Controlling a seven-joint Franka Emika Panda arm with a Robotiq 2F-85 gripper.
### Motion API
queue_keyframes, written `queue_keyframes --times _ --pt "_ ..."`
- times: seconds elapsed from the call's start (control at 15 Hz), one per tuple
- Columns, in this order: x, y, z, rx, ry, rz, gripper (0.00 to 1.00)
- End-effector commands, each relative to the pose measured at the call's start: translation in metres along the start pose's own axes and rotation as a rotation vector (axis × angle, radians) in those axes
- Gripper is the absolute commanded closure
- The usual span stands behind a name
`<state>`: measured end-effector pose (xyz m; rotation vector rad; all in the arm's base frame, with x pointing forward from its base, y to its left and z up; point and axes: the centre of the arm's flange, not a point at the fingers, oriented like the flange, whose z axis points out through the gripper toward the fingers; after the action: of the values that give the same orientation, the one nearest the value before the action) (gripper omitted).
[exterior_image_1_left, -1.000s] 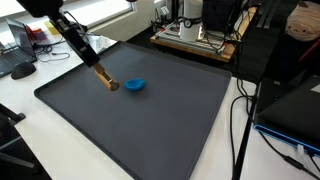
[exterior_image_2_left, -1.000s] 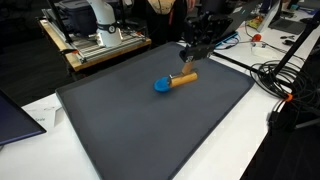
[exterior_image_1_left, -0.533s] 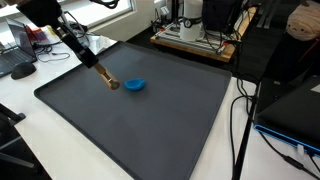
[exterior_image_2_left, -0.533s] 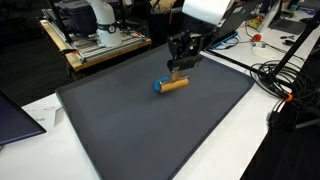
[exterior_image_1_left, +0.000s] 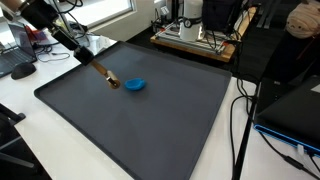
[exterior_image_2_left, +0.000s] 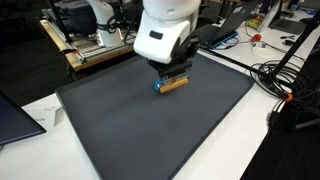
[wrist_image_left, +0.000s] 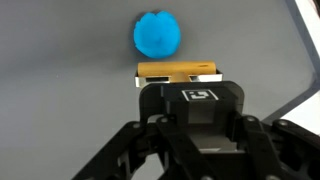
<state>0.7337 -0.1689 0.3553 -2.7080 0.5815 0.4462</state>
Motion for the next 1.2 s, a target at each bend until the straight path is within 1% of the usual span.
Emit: queue_keyframes --times 0.0,0.33,0.6,0.87,1.13 --pt "0.005 0.031 -0.007 0.160 -0.020 0.005 0.77" --pt "0.011 0.086 -0.003 0.304 -0.025 0.068 0.77" --pt "0.013 0.124 0.009 0.377 -0.022 0.118 0.77" --pt "0.009 0.151 0.022 0.422 0.012 0.100 0.77" --pt "0.002 0.175 0.034 0.451 0.040 0.001 0.77"
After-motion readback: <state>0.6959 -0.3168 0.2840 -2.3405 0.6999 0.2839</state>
